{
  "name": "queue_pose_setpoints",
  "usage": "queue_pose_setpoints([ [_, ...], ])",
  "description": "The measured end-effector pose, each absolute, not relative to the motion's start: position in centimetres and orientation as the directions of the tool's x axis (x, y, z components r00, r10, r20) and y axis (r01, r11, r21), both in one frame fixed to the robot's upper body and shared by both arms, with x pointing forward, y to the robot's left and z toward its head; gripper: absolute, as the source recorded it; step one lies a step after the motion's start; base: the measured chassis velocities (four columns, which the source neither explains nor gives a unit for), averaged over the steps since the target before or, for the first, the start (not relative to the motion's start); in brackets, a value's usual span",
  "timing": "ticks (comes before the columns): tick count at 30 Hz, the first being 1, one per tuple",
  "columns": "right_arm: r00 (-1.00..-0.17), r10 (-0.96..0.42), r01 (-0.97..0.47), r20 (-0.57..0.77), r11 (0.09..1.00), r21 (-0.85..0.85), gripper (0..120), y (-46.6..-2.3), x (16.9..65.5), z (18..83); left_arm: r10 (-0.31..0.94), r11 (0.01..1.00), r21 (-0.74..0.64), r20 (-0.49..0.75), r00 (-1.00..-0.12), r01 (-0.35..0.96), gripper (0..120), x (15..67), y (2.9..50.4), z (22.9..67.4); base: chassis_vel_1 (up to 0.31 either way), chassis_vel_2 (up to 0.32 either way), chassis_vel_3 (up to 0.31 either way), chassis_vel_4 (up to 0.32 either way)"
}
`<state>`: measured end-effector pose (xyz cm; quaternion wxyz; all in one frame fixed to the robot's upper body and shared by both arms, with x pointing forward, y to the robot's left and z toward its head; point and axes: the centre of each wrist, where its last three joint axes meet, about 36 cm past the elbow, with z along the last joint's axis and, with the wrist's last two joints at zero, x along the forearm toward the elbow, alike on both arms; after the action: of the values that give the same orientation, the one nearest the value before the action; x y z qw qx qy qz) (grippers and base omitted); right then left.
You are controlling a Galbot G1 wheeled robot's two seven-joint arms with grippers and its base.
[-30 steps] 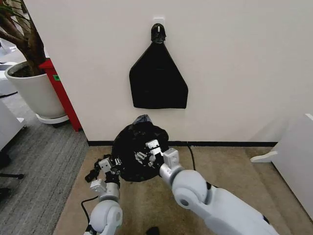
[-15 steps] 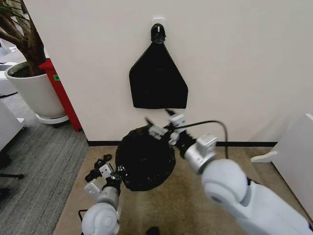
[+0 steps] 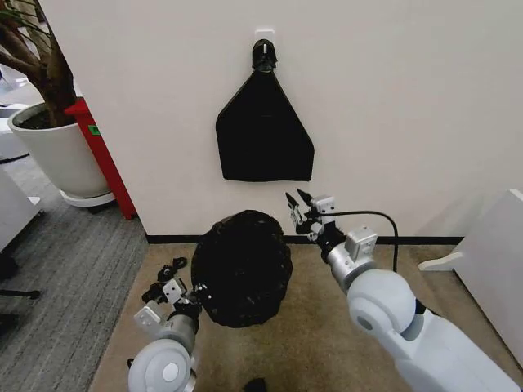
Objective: Place the garbage bag over the trash bin.
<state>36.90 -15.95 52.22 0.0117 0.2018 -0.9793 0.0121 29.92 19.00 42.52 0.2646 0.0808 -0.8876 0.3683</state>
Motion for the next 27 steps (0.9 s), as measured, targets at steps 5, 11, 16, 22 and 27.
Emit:
queue_pose_setpoints([
  [5, -0.905, -0.425, -0.425, 0.031, 0.905, -0.016, 59, -15.6, 36.7, 52.2, 0.031, 0.734, -0.578, 0.553, -0.833, -0.356, 1, 29.6, 18.8, 41.5, 0.000, 0.000, 0.000, 0.000],
  [11, -0.848, -0.521, -0.514, 0.101, 0.853, 0.091, 79, -14.5, 34.6, 54.0, 0.005, 0.775, -0.538, 0.529, -0.849, -0.331, 1, 29.7, 19.2, 40.9, 0.000, 0.000, 0.000, 0.000],
  [16, -0.810, -0.562, -0.556, 0.167, 0.827, 0.081, 97, -12.8, 35.5, 53.0, -0.006, 0.798, -0.519, 0.502, -0.865, -0.307, 1, 29.8, 19.2, 40.8, 0.000, 0.000, 0.000, 0.000],
  [22, -0.802, -0.557, -0.550, 0.216, 0.829, 0.096, 100, -11.8, 37.9, 51.9, -0.003, 0.802, -0.518, 0.495, -0.869, -0.297, 1, 29.4, 18.8, 40.7, 0.000, 0.000, 0.000, 0.000],
  [27, -0.786, -0.566, -0.561, 0.248, 0.822, 0.098, 100, -10.8, 38.0, 50.5, 0.000, 0.806, -0.516, 0.489, -0.872, -0.290, 1, 29.2, 18.6, 40.6, 0.000, 0.000, 0.000, 0.000],
])
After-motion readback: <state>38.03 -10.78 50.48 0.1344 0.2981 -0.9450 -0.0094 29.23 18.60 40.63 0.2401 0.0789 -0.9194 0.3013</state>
